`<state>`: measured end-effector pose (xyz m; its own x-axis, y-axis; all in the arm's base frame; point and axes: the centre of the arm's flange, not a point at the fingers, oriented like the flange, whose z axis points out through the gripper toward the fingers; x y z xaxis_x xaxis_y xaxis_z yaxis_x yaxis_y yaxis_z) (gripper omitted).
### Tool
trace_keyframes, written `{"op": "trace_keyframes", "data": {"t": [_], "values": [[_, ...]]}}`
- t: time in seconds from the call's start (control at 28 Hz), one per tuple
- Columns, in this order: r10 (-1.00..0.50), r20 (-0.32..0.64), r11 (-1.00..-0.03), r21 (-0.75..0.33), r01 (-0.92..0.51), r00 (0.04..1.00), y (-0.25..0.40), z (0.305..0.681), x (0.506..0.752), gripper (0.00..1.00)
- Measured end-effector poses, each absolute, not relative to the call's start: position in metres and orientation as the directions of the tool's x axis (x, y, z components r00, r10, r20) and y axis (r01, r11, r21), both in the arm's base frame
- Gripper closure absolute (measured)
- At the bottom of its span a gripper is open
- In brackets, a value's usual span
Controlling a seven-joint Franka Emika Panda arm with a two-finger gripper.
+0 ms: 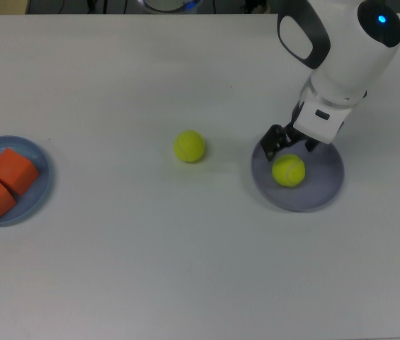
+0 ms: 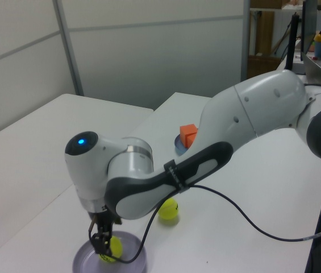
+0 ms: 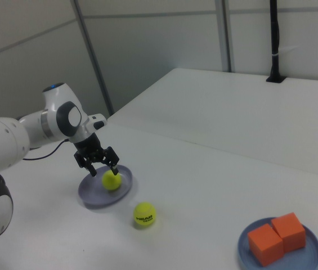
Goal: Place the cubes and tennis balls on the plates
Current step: 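Carry the tennis ball onto the lavender plate and release it, then move the gripper to the other tennis ball and grasp it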
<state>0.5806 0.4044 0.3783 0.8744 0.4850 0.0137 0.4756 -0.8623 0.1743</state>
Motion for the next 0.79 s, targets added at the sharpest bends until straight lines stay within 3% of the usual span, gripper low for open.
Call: {"op": "trace_keyframes", "data": {"t": [0.21,0.36,0.79], "values": [[0.46,-0.172,-0.836,0.246,0.49,0.871,0.377,0.382,0.568,0.0],[0.433,-0.259,-0.824,0.274,0.495,0.864,0.348,0.37,0.575,0.0],[0.35,-0.332,-0.821,0.341,0.458,0.876,0.27,0.329,0.611,0.0]]}}
